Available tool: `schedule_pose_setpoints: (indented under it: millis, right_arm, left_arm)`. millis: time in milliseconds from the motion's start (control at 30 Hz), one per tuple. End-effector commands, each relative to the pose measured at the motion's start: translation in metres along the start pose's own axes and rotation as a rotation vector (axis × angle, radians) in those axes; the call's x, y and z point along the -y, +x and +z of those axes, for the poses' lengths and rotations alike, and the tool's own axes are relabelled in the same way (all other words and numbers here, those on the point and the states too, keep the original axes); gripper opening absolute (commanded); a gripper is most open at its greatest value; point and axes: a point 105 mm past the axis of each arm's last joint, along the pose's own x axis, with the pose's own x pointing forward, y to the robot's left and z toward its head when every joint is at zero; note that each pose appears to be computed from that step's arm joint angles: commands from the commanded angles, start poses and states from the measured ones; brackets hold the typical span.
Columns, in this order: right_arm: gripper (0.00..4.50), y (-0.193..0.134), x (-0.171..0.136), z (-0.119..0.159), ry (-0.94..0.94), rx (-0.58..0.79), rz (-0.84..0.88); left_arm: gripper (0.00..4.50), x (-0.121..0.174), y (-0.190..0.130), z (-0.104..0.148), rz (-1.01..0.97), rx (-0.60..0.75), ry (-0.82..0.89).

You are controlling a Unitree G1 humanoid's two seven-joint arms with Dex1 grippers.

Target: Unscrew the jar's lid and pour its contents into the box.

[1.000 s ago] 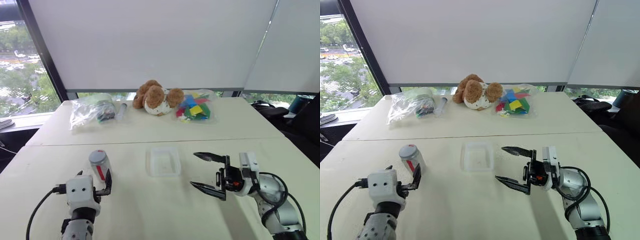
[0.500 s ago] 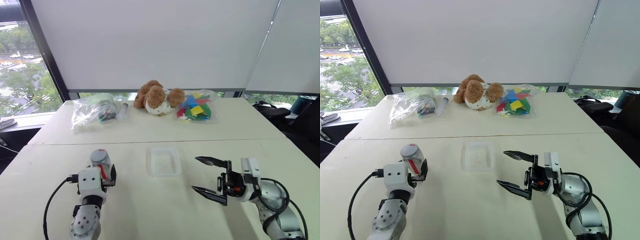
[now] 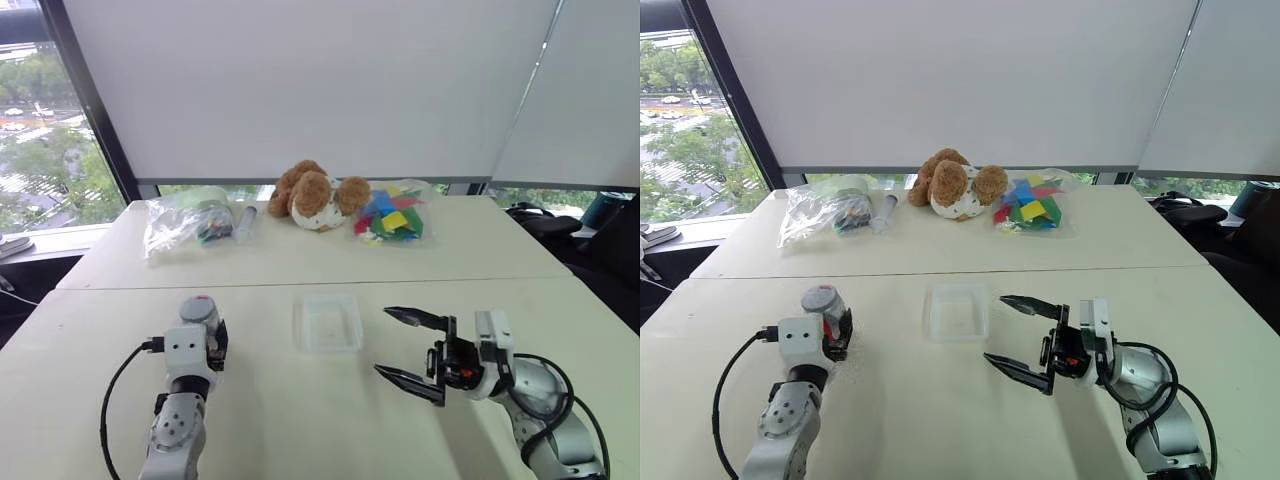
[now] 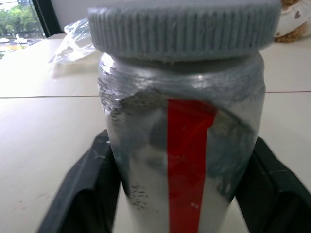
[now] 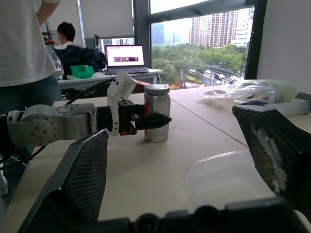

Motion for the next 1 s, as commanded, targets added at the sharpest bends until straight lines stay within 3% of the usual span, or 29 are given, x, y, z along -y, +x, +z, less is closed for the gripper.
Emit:
schedule_pose_setpoints:
  millis: [33,100,200,333,533,733,1000]
  right_arm:
    - [4.5,0.006,0.001,0.013,-0.046,0.025,0.012]
    - [4.5,0.007,0.002,0.015,-0.05,0.025,0.008]
    - [4.5,0.005,0.004,0.019,-0.06,0.017,0.0]
    - [4.5,0.002,0.005,0.026,-0.055,-0.006,0.008]
    - [4.5,0.039,-0.002,0.041,0.088,-0.047,0.05]
    - [4.5,0.088,-0.007,0.049,0.178,-0.055,0.078]
    - [4.5,0.113,0.005,0.039,0.155,-0.151,0.027]
  left_arm:
    - [2.38,-0.002,-0.002,0.004,0.007,0.024,0.012]
    - [2.38,-0.009,-0.004,0.016,-0.009,0.087,-0.022]
    - [2.38,-0.022,-0.012,0.056,-0.213,0.248,-0.135]
    - [2.38,-0.022,-0.02,0.078,-0.629,0.179,-0.12]
    - [2.38,0.038,-0.037,0.081,-1.205,0.012,0.043]
    - [2.38,0.08,-0.032,0.078,-1.344,0.013,0.071]
    - [2.38,0.108,-0.037,0.074,-1.396,0.04,0.089]
